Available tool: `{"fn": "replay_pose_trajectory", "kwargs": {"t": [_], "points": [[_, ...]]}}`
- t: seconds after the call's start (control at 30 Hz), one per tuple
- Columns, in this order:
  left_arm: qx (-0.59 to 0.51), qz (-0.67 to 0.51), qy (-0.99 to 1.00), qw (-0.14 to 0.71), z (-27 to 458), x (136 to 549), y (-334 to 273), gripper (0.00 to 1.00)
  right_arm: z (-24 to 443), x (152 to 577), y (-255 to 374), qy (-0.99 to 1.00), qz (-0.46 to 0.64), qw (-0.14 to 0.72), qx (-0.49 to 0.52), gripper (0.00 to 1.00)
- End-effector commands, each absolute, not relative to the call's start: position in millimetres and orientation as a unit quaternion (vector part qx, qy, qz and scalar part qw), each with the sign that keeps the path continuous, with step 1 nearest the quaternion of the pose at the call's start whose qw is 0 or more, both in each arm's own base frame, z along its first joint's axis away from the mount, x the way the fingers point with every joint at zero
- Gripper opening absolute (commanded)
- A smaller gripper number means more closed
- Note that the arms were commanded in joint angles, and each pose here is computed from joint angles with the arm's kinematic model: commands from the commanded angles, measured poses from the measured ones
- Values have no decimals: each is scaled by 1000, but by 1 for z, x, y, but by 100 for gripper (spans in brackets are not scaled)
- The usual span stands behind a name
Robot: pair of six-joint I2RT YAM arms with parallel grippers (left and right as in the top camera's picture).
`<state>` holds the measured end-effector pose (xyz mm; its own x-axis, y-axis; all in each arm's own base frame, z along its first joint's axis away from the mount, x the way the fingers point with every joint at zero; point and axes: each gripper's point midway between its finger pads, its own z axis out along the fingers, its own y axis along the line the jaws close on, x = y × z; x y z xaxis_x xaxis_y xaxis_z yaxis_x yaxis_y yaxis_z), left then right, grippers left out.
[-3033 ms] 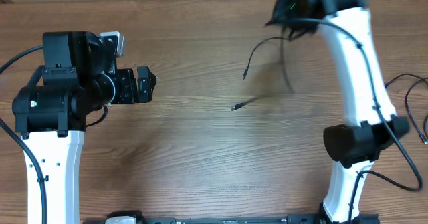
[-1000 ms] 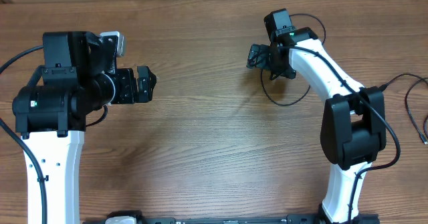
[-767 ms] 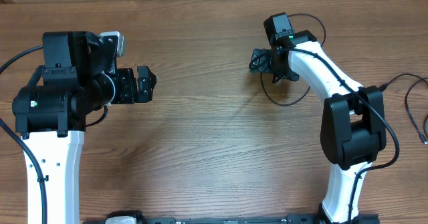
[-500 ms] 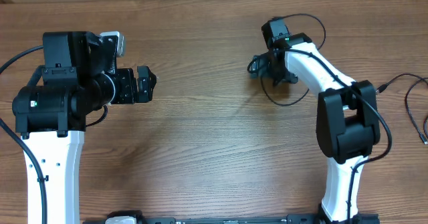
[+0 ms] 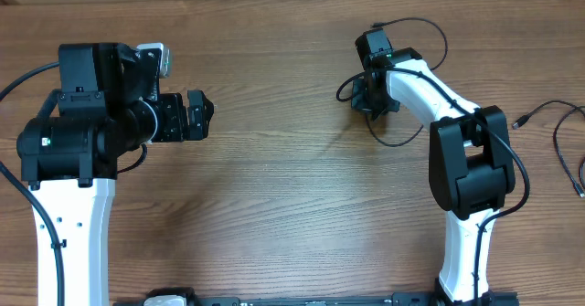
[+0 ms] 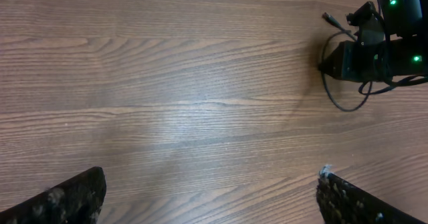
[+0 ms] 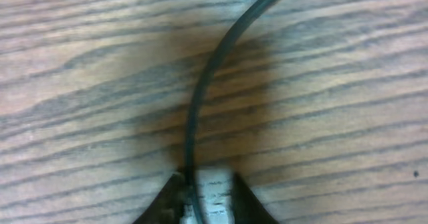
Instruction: Untangle cables
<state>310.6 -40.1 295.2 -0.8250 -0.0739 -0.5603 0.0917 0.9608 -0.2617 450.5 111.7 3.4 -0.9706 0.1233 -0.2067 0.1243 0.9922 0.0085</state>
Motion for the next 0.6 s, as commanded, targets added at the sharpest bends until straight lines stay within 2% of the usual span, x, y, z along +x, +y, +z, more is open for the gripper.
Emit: {"fn": "replay_pose_trajectory", "kwargs": {"t": [0.0,0.17,0.43,0.5,0.57], "points": [[0,-140,943,302,300,311,-40,100,-10,446,108,994,-13,91,65,4],[0,-140,943,302,300,311,-40,100,14,460,107,992,-10,105,62,4],[0,-140,943,302,300,311,-40,100,155,520,64,962,-66,243,108,4],[0,-140,943,302,300,311,-40,100,218,539,36,935,-86,313,143,4],[0,-140,943,302,300,311,-40,100,252,547,13,914,-102,354,170,4]]}}
